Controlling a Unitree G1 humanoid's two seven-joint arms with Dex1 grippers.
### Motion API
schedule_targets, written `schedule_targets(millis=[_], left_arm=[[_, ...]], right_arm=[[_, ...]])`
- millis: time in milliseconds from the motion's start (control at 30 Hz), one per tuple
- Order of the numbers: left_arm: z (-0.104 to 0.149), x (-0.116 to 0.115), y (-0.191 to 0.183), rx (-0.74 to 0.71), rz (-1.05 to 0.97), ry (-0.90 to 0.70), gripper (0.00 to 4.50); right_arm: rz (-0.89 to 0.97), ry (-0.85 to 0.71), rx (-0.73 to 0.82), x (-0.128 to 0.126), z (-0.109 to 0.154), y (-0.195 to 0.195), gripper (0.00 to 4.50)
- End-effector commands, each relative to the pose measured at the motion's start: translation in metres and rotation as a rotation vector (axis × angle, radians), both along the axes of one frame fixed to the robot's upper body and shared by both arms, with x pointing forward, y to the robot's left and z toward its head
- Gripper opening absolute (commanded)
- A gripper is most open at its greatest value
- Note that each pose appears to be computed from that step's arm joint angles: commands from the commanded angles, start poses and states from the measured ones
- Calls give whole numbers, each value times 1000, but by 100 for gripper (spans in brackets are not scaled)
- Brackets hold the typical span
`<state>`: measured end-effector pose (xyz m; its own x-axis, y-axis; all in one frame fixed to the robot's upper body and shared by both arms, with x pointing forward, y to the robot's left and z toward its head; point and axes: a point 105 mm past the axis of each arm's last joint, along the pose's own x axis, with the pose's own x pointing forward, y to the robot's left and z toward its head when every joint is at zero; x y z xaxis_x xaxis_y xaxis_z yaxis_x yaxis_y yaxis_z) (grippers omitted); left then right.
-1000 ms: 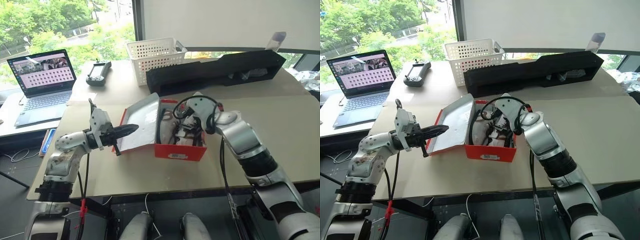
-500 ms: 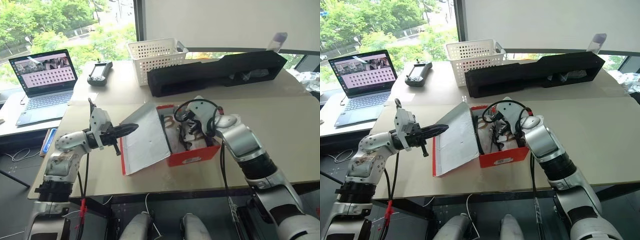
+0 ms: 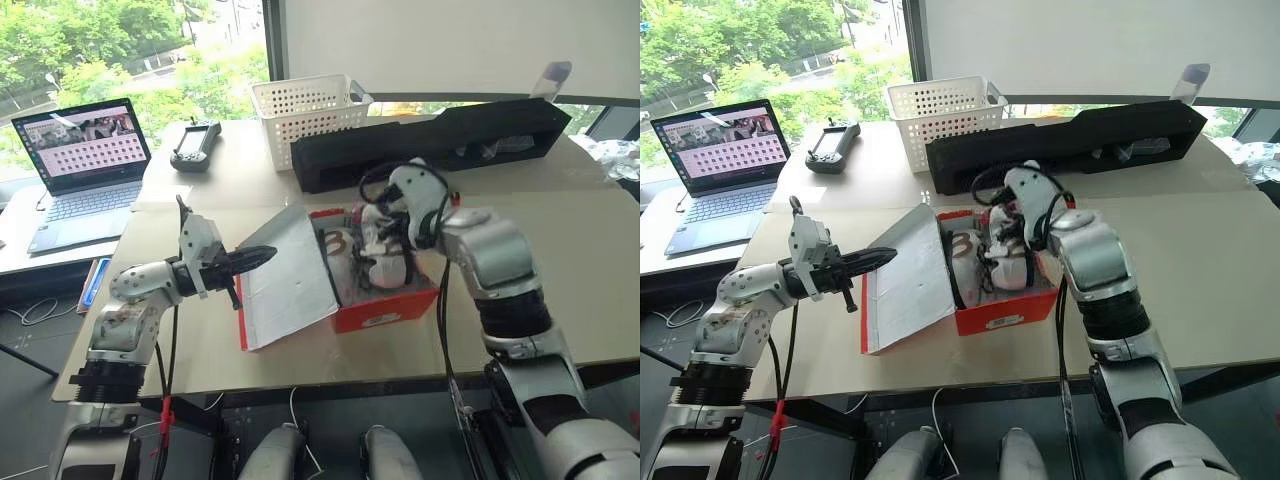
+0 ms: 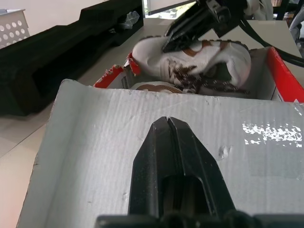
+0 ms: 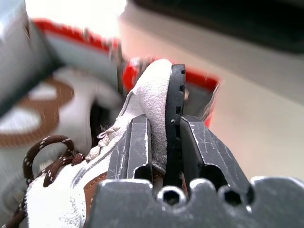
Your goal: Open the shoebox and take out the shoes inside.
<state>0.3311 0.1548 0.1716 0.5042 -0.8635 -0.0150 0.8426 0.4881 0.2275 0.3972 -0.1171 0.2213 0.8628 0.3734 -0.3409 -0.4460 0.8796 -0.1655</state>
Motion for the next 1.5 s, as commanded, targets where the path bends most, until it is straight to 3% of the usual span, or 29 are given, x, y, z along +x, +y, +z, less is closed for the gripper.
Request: schedule_targets(millis=[33,167,333,467,667,733,833,1033,1133,1500], left_arm=[[14,1,0,6,-3,-53,0],[14,1,1,7,-2,-53,0],[14,0,1,10,-2,-52,0],[14,1,2,12,-3,-52,0],[13,2,1,14,-7,-51,0],[13,2,1,15,-8,-52,0],[13,3,1,16,-7,-53,0],[16,0,3,6,-13,-59,0],[20,-3,4,-6,-35,-60,0],[23,-9,2,-57,-88,-73,0]], right_arm=[[-17,-52,119,-3,31,-10,63],[-103,-68,289,-2,51,-44,63],[-303,-122,393,6,63,-117,63],[-482,-98,270,19,23,-175,63],[-511,-16,254,37,-36,-185,63],[-526,15,250,39,-53,-188,149],[-544,41,244,38,-68,-194,235],[-582,100,-180,22,-88,-229,446],[-603,96,-302,16,-84,-243,446],[-657,91,-460,6,-72,-268,446]])
